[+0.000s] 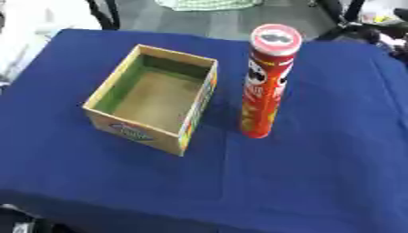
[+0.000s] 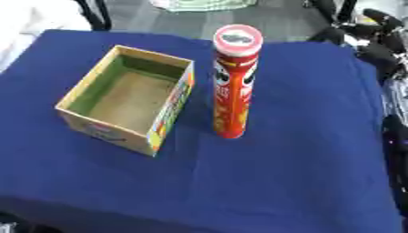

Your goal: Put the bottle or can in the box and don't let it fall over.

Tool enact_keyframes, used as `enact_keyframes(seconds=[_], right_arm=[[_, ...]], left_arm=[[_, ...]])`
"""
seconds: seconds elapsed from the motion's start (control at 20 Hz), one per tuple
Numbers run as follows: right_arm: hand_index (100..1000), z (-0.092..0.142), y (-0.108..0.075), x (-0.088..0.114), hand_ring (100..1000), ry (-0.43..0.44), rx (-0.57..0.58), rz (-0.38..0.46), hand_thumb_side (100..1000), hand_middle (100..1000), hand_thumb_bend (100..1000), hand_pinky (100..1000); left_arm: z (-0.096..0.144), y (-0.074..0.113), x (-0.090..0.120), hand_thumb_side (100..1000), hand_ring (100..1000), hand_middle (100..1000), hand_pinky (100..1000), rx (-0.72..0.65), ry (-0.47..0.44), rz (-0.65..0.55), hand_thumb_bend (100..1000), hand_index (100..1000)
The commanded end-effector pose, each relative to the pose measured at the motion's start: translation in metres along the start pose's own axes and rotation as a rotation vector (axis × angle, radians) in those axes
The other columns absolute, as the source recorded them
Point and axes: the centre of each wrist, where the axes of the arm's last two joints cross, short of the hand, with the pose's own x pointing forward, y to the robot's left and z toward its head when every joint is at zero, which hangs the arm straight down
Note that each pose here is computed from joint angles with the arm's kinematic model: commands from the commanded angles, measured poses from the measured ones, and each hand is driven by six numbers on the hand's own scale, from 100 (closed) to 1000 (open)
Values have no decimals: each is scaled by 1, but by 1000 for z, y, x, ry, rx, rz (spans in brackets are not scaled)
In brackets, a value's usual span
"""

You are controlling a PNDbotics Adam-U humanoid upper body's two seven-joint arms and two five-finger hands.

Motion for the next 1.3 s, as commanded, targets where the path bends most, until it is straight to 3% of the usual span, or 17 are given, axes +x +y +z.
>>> enact_keyframes(seconds=[0.05, 0.5, 1.3], right_arm=[[836, -5, -6, 16, 947, -47, 3, 16, 216, 976, 813, 876], [835, -3, -8, 12, 948, -35, 16, 17, 218, 978, 817, 877], [837, 8, 1, -4, 947, 12, 202, 10, 227, 984, 827, 875]], left_arm=[[-3, 5, 5, 732, 900, 908, 967, -5, -21, -23, 110, 916], [-3, 6, 5, 732, 902, 909, 967, -7, -21, -24, 110, 917], [-4, 4, 5, 734, 906, 911, 968, -22, -19, -21, 111, 917]])
